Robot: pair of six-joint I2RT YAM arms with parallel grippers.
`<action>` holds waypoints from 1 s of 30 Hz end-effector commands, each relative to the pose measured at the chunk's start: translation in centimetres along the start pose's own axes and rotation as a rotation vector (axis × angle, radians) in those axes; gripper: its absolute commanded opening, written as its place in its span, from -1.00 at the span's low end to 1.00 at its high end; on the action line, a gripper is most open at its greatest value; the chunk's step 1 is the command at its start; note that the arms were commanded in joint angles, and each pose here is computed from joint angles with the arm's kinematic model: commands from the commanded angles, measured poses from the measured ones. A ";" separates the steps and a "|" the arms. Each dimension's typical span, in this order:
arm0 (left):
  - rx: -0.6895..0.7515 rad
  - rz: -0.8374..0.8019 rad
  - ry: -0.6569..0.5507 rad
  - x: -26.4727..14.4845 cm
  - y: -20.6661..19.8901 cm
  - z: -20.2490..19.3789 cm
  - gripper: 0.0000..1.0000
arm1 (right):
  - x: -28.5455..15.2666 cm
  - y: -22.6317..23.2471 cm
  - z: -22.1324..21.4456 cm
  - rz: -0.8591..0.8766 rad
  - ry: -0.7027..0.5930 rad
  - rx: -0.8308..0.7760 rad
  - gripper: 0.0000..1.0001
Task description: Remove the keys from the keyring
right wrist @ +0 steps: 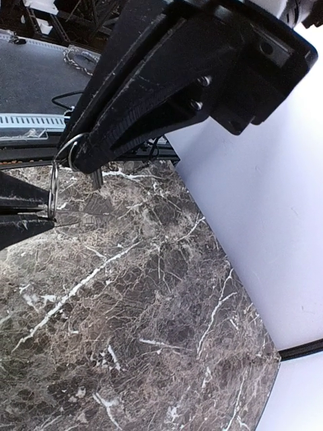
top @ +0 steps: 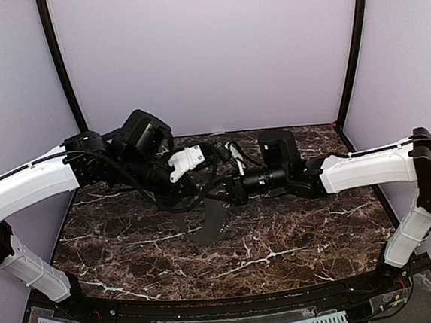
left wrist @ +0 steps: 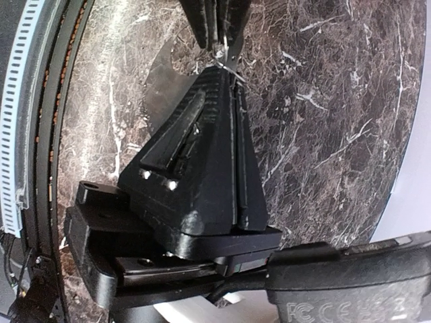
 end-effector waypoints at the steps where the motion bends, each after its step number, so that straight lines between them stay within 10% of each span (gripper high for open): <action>1: 0.078 0.007 0.020 -0.3 -1.5 0.4 -1.00 | -0.2 -4.1 -0.6 -0.216 0.014 0.021 -1.00; 30: 0.069 0.166 -0.008 1.2 -0.1 -1.0 -1.00 | -1.4 -5.2 0.3 -0.306 -0.178 0.166 -1.00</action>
Point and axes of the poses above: each gripper's point midway between its finger pads, its own x axis out along the fingers, its own y axis along the line the jaws close on, z = x × y, the point moved 4 cm from there along -x, back along the fingers, and after that the axes turned 14 degrees about -x, right-handed, at the moved point
